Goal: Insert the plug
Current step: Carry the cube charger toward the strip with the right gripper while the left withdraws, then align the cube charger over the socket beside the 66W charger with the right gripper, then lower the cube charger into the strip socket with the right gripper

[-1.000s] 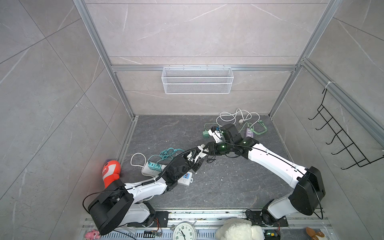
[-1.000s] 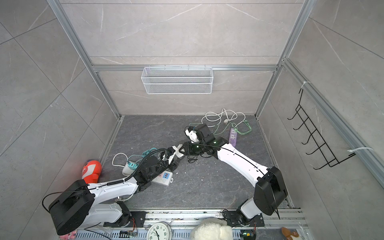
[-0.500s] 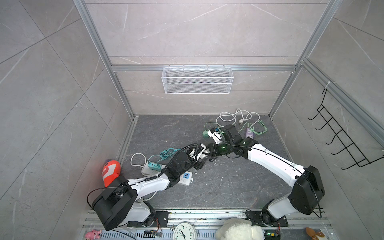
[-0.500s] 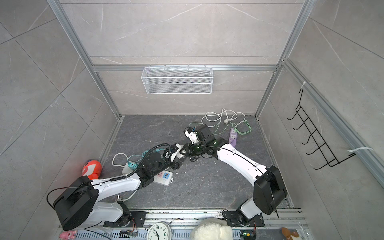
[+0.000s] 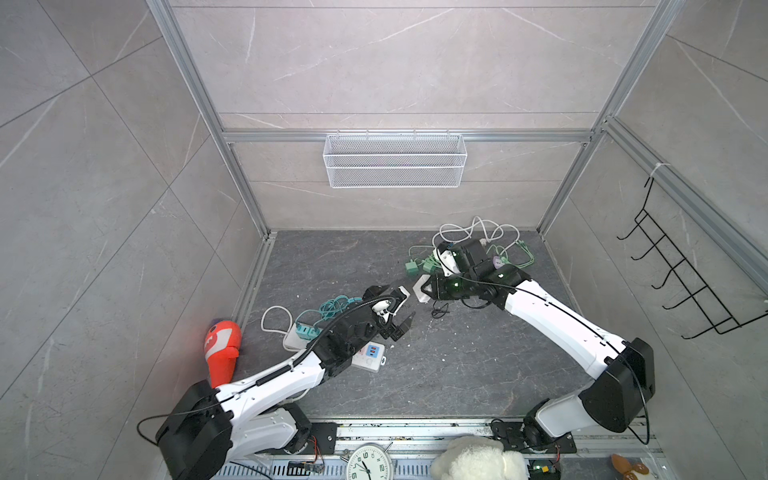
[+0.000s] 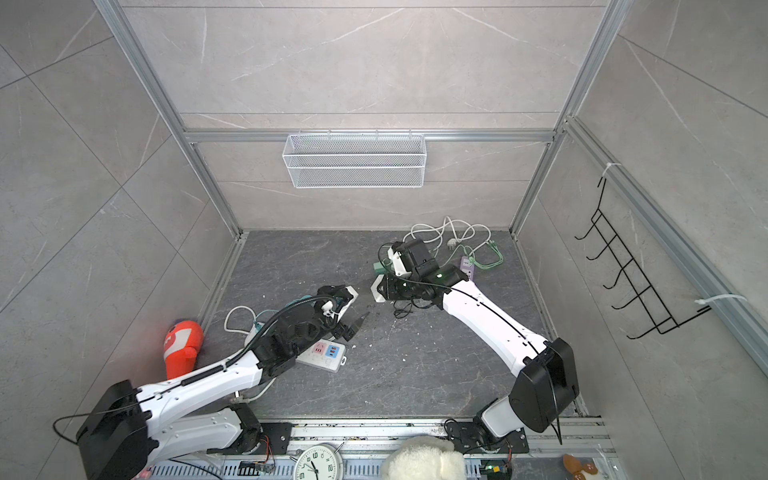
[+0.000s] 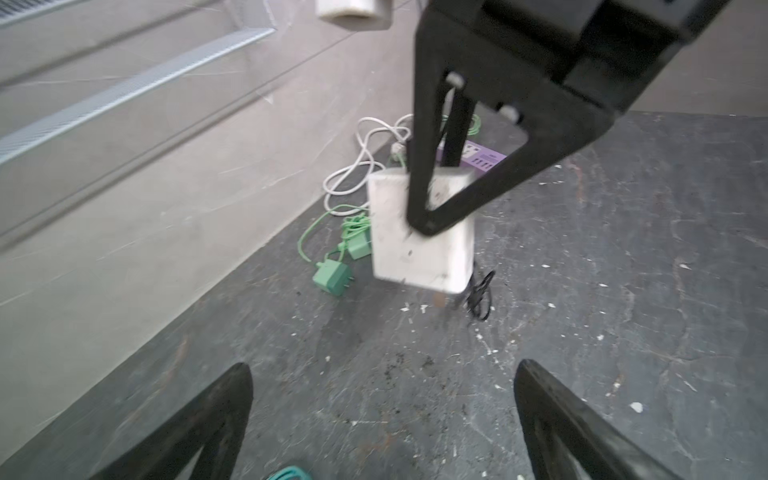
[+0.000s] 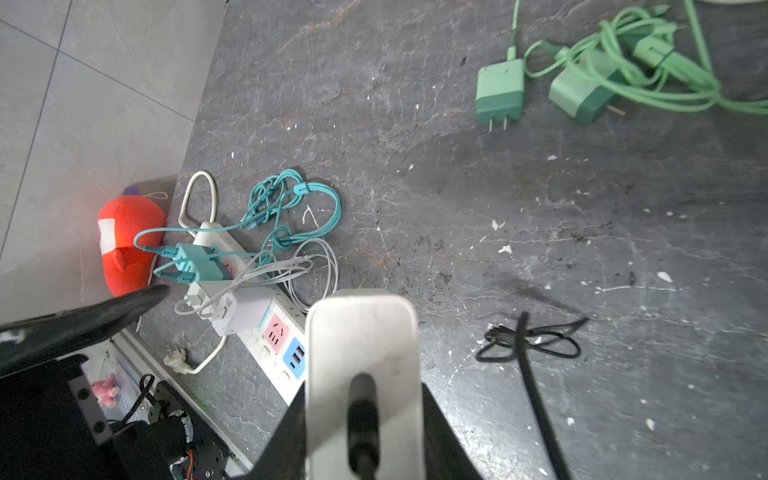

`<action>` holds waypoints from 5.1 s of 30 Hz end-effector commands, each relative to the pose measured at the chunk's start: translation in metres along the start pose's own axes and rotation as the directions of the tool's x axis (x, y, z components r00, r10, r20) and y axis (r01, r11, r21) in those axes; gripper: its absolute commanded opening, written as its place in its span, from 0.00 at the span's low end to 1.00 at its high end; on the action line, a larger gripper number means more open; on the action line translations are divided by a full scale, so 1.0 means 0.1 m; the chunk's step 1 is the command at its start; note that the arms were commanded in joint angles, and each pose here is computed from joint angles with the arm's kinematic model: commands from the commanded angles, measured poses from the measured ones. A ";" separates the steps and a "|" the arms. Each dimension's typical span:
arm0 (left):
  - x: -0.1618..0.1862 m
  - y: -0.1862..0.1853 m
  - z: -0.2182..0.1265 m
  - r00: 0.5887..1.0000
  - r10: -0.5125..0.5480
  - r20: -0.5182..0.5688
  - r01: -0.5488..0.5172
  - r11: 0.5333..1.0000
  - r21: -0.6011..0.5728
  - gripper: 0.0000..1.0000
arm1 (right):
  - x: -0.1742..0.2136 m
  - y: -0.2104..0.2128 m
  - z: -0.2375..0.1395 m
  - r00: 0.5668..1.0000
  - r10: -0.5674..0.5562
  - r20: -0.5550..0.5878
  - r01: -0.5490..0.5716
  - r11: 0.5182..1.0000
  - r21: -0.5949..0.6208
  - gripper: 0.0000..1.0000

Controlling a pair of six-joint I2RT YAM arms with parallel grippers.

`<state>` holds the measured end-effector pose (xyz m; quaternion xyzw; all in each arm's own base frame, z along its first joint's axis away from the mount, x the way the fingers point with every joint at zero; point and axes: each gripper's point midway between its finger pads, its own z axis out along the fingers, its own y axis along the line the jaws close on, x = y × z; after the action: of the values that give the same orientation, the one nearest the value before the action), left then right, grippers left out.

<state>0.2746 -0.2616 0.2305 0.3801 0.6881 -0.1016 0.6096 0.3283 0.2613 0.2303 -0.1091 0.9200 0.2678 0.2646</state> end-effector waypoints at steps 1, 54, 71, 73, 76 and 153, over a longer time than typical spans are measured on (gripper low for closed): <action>0.22 0.43 -0.31 0.988 -0.045 -0.146 0.012 0.974 -0.224 1.00 | -0.12 0.17 -0.08 0.996 -0.093 -0.003 0.093 0.995 -0.040 0.09; 1.01 1.37 -2.32 0.628 -0.704 0.332 0.625 0.202 -0.754 1.00 | 1.35 1.30 1.26 0.937 0.332 0.108 -0.334 0.766 0.550 0.07; 1.19 1.40 -2.58 0.575 -0.698 0.427 0.658 0.085 -0.748 1.00 | 1.53 1.30 1.54 0.942 0.334 0.048 -0.287 0.720 0.632 0.06; 1.21 1.40 -2.58 0.579 -0.698 0.422 0.653 0.087 -0.752 1.00 | 1.54 1.29 1.55 0.941 0.335 0.052 -0.290 0.715 0.636 0.06; 1.23 1.39 -2.58 0.576 -0.700 0.423 0.651 0.080 -0.755 1.00 | 1.54 1.27 1.56 0.940 0.336 0.057 -0.293 0.711 0.640 0.06; 1.29 1.45 -2.87 0.510 -0.667 0.543 0.733 0.008 -0.680 1.00 | 2.50 1.21 2.07 0.963 0.249 -0.106 -0.099 0.687 0.720 0.00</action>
<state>0.1569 0.0574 0.2187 -0.3627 0.7235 -0.0326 0.5864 0.2244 0.4666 0.0732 0.1118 0.9549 -0.0286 0.2735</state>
